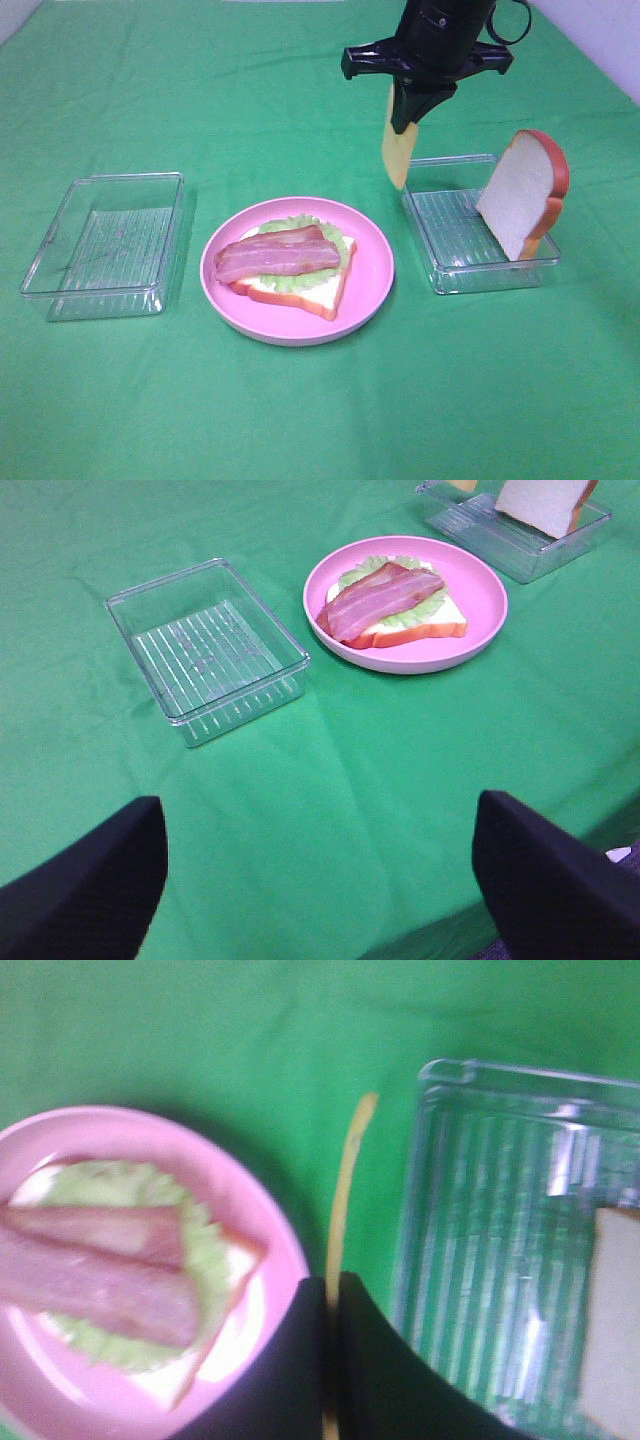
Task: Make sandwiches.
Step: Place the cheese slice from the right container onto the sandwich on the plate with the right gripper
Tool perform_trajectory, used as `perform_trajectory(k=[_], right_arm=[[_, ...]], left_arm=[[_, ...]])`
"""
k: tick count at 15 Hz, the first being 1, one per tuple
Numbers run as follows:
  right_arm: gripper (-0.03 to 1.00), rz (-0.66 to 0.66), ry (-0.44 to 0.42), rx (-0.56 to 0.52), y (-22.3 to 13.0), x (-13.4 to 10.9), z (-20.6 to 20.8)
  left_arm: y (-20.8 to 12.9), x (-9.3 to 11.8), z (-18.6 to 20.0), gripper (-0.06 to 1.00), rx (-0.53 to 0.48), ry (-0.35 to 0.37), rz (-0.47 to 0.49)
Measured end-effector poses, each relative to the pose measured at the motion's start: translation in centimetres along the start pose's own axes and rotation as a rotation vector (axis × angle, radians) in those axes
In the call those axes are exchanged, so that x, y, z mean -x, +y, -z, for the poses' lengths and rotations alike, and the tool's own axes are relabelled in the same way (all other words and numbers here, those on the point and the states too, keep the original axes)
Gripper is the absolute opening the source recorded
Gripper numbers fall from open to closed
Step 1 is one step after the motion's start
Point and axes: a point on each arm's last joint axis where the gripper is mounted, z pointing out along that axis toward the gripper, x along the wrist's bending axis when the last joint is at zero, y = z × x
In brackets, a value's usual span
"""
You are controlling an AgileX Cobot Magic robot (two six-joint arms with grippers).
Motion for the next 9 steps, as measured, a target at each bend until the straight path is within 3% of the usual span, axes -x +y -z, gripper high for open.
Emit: perform_trajectory(k=[1, 3, 4, 5, 7, 9], right_arm=[[0.00, 0.025, 0.092, -0.023, -0.3, -0.8, 0.2], [0.00, 0.095, 0.402, -0.089, -1.2, -3.4, -0.2], [0.00, 0.097, 0.516, -0.103, -1.5, -4.2, -0.9], [0.00, 0.097, 0.516, -0.103, -1.5, -4.2, -0.9], [0.00, 0.054, 0.700, -0.151, -1.9, -5.3, -3.5], [0.00, -0.015, 0.774, -0.184, -2.1, -5.5, -6.7]], left_arm=[[0.0, 0.0, 0.0, 0.79, 0.000, 0.000, 0.000], [0.0, 0.0, 0.0, 0.79, 0.000, 0.000, 0.000], [0.0, 0.0, 0.0, 0.79, 0.000, 0.000, 0.000], [0.0, 0.0, 0.0, 0.79, 0.000, 0.000, 0.000], [0.0, 0.0, 0.0, 0.79, 0.000, 0.000, 0.000], [0.0, 0.0, 0.0, 0.79, 0.000, 0.000, 0.000]])
